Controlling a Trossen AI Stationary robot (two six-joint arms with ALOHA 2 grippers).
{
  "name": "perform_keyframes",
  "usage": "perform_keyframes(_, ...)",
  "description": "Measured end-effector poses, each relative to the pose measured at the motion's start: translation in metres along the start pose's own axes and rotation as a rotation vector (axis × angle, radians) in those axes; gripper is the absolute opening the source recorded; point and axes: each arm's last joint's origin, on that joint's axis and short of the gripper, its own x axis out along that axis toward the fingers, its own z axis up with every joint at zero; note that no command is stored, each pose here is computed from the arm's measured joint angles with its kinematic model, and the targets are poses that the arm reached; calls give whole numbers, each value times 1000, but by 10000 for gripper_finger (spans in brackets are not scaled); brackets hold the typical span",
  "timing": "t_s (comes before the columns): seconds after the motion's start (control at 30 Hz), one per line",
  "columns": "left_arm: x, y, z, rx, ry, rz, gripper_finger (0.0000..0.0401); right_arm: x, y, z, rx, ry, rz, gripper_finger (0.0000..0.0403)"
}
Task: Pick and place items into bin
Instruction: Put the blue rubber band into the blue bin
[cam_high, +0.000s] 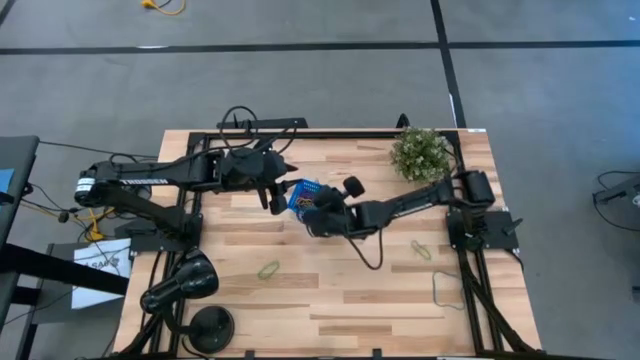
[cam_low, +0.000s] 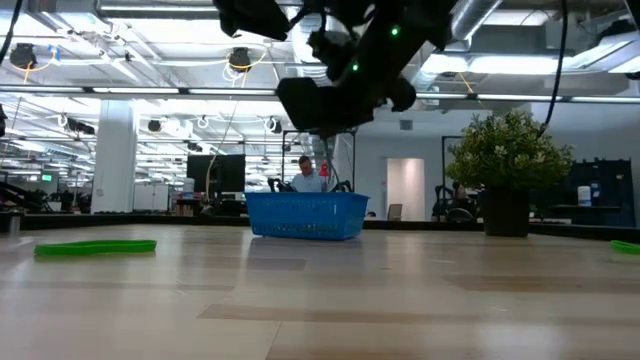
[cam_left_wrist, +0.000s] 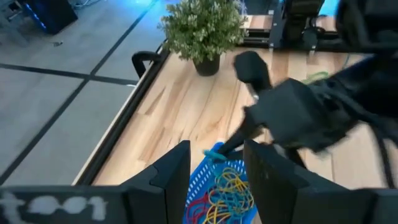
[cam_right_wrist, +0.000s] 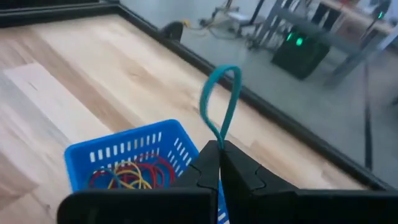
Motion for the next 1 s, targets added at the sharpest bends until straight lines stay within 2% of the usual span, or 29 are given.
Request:
perform_keyframes(0.17, -1, 0, -1, 4, 9, 0, 139, 13, -6, 3, 55, 44, 45, 0)
perform_keyframes(0.33, -1, 0, -1, 5, 10, 0, 139, 18, -4, 4, 85, 124, 220, 0)
perform_keyframes(0.43, -1, 0, -1, 5, 10, 0, 139, 22, -6, 4, 117, 158, 255, 9)
perform_keyframes(0.7, -1, 0, -1, 4, 10, 0, 139, 26, -11, 1, 110, 194, 242, 73)
perform_keyframes(1.0, -1, 0, -1, 3, 10, 1, 139, 11, -2, -11, 23, 304, 347, 141)
